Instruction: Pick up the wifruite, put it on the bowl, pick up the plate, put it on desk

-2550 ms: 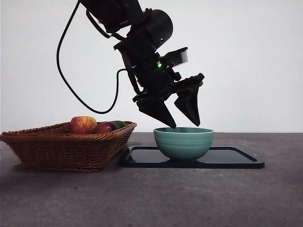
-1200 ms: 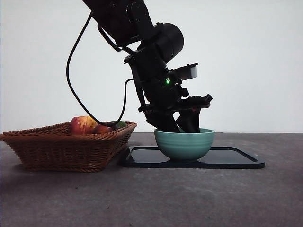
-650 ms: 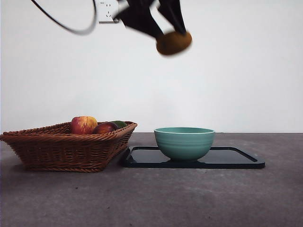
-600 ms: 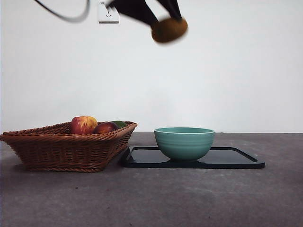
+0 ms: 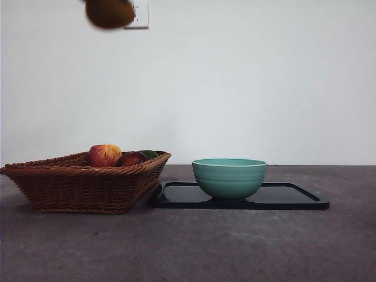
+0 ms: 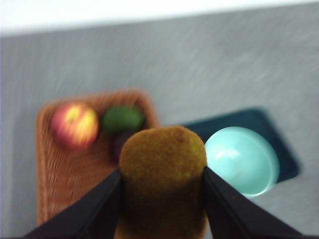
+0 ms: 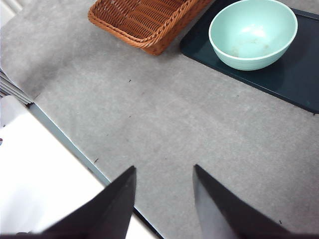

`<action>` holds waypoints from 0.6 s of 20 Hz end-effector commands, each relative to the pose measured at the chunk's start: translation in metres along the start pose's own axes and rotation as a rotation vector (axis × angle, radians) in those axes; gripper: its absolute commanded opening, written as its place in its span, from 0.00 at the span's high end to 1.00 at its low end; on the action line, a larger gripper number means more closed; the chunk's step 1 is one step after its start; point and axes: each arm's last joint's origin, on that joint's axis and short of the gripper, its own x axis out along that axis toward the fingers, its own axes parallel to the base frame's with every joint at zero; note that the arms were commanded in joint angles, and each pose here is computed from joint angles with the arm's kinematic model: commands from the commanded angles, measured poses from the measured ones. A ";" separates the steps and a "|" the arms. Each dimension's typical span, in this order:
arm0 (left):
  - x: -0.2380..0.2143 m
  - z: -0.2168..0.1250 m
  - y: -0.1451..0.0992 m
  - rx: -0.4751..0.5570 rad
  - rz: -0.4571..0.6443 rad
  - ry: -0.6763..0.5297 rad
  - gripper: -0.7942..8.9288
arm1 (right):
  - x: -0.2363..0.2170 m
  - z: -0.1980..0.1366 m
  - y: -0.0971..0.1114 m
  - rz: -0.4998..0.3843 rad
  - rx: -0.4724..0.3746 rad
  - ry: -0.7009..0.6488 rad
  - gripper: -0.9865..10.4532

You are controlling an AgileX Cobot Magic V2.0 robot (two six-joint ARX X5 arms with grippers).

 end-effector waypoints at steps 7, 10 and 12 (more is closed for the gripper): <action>0.069 -0.069 0.023 -0.106 0.094 0.090 0.73 | -0.002 0.003 0.002 0.007 -0.008 -0.017 0.76; 0.092 -0.088 0.031 -0.111 0.124 0.139 0.73 | -0.002 0.003 0.002 0.007 -0.007 -0.017 0.76; 0.108 -0.093 0.033 -0.105 0.138 0.166 0.73 | -0.002 0.003 0.002 0.008 -0.007 -0.016 0.76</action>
